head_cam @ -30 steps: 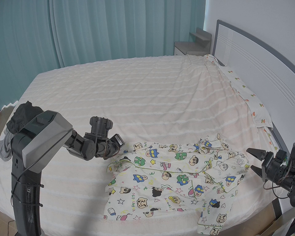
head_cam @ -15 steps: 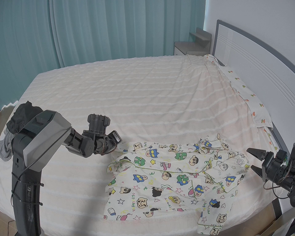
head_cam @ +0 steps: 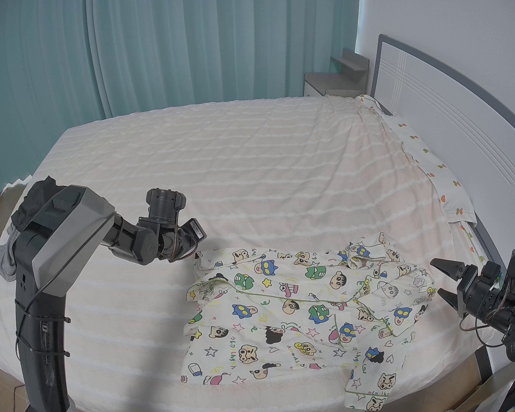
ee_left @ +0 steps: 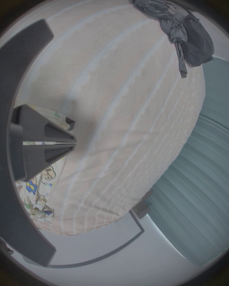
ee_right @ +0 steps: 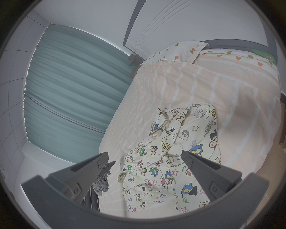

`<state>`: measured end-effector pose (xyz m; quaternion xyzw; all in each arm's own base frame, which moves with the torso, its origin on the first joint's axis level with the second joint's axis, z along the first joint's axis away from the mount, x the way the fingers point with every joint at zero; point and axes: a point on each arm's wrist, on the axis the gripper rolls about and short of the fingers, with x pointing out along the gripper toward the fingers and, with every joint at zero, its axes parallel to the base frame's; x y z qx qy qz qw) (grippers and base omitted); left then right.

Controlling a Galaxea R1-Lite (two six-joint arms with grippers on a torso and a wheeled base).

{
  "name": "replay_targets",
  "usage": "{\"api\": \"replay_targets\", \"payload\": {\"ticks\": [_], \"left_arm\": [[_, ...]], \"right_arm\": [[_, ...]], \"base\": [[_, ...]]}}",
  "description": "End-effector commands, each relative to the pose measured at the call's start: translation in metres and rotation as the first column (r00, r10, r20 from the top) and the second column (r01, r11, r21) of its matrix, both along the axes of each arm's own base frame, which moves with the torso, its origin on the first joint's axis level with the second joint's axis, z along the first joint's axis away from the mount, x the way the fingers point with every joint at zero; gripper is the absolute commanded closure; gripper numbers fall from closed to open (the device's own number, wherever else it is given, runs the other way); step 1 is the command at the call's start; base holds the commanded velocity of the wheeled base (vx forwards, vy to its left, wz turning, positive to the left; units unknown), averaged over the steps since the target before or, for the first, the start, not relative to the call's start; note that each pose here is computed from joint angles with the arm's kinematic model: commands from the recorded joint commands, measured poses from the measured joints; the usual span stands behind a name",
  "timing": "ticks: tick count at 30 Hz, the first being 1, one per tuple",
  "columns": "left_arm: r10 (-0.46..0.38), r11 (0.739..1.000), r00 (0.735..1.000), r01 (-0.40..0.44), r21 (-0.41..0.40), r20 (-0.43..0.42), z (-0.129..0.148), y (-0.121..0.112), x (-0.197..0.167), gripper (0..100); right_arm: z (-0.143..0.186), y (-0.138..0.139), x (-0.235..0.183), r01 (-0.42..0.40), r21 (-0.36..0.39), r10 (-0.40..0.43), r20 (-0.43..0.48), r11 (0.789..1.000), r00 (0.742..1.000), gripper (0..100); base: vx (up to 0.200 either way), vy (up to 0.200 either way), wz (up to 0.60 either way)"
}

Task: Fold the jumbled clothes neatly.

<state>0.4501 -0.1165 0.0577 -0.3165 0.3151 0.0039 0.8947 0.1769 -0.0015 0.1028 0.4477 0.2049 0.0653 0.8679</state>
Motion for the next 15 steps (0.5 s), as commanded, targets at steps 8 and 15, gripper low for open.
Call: {"api": "replay_targets", "payload": {"ticks": [8, 15], "left_arm": [[-0.019, 0.999, 0.997, 0.021, 0.034, -0.076, -0.011, 0.000, -0.008, 0], [-0.038, 0.999, 0.995, 0.042, 0.031, -0.097, -0.021, -0.005, -0.011, 0]], "right_arm": [[-0.002, 0.000, 0.000, -0.002, 0.001, 0.002, -0.012, 1.000, 1.000, 0], [-0.002, 0.000, 0.000, -0.004, 0.001, 0.004, -0.015, 1.000, 1.000, 0]], "base": [[0.000, 0.000, 0.00], [0.000, 0.000, 0.00]]}}
